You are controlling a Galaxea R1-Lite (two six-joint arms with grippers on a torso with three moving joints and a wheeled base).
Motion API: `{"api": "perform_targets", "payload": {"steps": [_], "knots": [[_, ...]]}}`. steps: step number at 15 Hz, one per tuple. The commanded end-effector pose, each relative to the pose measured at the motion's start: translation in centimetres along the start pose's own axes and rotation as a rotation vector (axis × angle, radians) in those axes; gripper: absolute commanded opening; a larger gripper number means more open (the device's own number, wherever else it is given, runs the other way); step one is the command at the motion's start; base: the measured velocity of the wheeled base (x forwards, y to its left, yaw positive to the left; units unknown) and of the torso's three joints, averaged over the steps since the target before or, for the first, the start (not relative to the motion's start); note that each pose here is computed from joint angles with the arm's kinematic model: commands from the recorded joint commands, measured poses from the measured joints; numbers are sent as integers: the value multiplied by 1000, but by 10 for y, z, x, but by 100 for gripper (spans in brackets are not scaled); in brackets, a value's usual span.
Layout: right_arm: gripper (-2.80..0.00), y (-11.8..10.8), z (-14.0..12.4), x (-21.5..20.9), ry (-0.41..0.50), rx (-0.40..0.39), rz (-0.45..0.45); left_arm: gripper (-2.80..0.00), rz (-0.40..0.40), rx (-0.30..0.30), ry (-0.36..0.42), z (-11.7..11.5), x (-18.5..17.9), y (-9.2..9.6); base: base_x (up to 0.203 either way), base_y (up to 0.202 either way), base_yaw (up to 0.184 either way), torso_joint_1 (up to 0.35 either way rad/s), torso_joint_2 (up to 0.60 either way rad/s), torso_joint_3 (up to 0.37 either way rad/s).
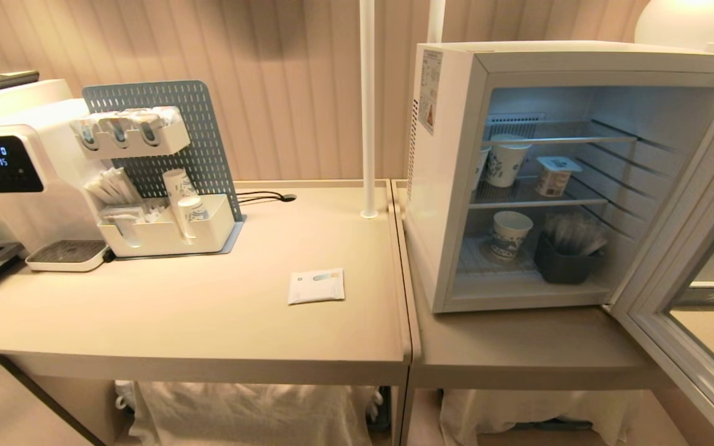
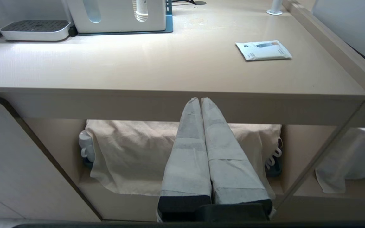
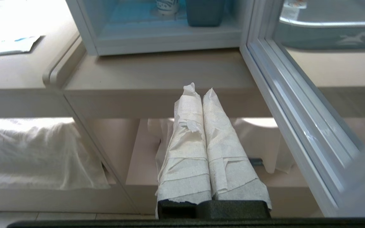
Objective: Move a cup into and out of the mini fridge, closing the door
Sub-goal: Take the yoghurt out of the freezer
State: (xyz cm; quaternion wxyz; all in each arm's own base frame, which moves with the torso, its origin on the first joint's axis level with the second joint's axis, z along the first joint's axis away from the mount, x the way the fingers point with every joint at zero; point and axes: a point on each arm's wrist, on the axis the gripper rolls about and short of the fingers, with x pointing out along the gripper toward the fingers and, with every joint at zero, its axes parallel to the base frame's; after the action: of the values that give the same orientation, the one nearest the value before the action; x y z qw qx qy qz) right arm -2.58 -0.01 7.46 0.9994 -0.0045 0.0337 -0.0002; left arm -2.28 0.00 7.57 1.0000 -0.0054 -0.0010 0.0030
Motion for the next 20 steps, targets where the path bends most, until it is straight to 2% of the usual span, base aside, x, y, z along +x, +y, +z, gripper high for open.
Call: {"api": "perform_targets", "payload": {"steps": [1, 5, 6, 8, 9, 11, 13, 14, 16, 20], "knots": [[-280, 0, 0, 0, 2, 0, 1, -280, 0, -1, 2, 0, 0, 0, 191, 0, 0, 2, 2, 7], [-280, 0, 5, -2, -20, 3, -3, -280, 0, -3, 3, 0, 0, 0, 63, 0, 0, 1, 2, 0], [-280, 0, 19, -8, -64, 14, -2, -280, 0, -2, 3, 0, 0, 0, 0, 0, 0, 0, 0, 0], [-280, -1, 68, -27, -149, 48, 4, -280, 0, -1, 2, 0, 0, 0, 0, 0, 0, 0, 0, 0], [-280, -1, 93, -30, -132, 63, 8, -280, 0, -1, 2, 0, 0, 0, 0, 0, 0, 0, 0, 0], [-280, -1, 123, -1, 49, 89, 11, -280, 0, -3, 2, 0, 0, 0, 0, 0, 0, 0, 0, 0], [-280, 0, 139, 46, 241, 110, 22, -280, 0, -3, 2, 0, 0, 0, 0, 0, 0, 0, 0, 0], [-280, 0, 141, 71, 309, 117, 30, -280, 0, -3, 2, 0, 0, 0, 0, 0, 0, 0, 0, 0], [-280, 1, 140, 123, 398, 126, 40, -280, 0, -3, 2, 0, 0, 0, 0, 0, 0, 0, 0, 0], [-280, 4, 112, 219, 474, 131, 47, -280, 0, -4, 3, 0, 0, 0, 0, 0, 0, 0, 0, 0]]}}
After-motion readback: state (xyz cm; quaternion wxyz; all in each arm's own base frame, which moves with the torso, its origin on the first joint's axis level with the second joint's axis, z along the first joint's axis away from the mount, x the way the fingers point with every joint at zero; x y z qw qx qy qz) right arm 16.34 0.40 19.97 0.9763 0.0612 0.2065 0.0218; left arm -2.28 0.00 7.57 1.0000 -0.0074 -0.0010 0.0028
